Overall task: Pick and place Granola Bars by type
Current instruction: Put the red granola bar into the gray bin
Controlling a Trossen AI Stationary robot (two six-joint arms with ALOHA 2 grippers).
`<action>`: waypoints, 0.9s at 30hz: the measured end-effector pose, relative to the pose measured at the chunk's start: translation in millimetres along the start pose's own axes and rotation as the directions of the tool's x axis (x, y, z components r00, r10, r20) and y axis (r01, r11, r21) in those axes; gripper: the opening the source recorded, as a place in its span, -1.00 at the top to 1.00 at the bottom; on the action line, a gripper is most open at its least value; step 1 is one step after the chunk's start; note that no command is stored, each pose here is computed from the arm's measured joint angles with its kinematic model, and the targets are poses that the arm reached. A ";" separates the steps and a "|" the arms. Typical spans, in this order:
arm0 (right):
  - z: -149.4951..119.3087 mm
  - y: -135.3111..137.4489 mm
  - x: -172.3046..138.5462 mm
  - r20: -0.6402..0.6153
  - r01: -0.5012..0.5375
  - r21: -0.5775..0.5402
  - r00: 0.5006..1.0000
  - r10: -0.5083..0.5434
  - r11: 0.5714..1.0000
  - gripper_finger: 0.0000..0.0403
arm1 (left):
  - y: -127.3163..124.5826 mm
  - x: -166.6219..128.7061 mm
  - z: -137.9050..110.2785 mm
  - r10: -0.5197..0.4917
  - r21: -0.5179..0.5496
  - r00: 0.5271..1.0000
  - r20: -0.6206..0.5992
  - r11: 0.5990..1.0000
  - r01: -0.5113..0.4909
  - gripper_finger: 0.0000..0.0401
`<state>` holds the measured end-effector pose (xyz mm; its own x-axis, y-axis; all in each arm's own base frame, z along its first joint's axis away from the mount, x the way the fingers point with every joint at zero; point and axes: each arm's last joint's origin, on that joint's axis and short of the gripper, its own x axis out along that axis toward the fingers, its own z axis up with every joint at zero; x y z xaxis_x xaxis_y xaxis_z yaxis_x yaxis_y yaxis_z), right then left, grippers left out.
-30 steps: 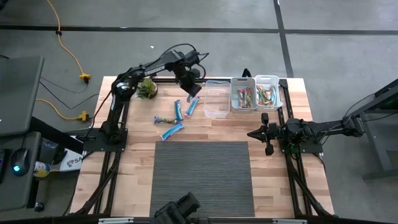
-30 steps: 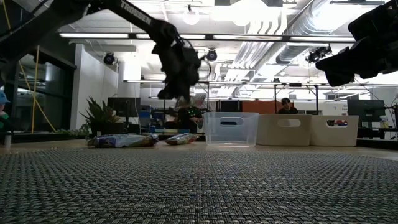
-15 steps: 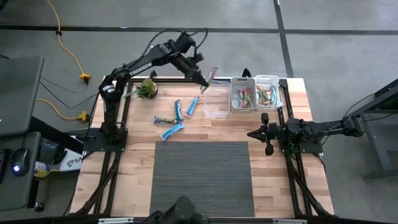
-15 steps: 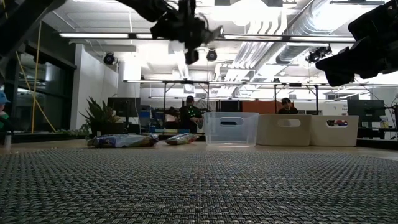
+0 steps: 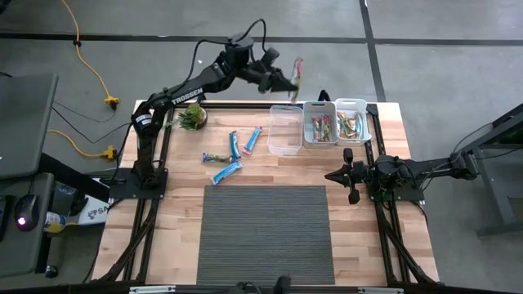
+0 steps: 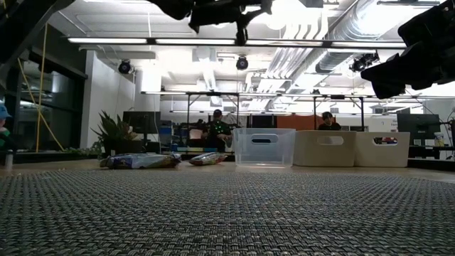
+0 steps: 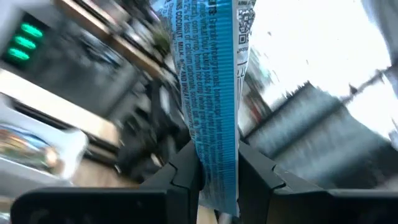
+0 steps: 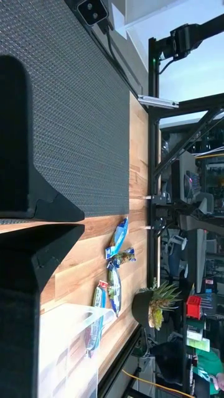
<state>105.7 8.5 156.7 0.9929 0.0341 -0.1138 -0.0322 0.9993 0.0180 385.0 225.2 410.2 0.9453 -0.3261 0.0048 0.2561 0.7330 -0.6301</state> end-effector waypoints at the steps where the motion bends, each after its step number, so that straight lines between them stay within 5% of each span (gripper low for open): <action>1: 0.1 0.0 0.0 0.000 0.000 0.000 1.000 0.000 1.000 1.00 | 0.3 -0.4 2.4 0.033 -0.019 0.999 0.043 0.999 -0.033 0.64; 10: 0.0 0.0 0.0 0.000 0.000 0.000 1.000 0.000 1.000 1.00 | 0.3 5.7 6.5 0.257 -0.102 0.928 0.270 0.966 -0.238 0.64; 27: 0.2 0.0 0.0 0.001 0.000 0.000 1.000 0.000 1.000 1.00 | -58.0 14.0 48.4 0.366 -0.021 0.787 0.496 0.912 -0.410 0.64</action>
<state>105.7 8.5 156.9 0.9930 0.0338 -0.1132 -0.0320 0.9993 0.0180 393.1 207.0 484.3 0.9383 0.3077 0.1581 -0.1589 0.7893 -0.5931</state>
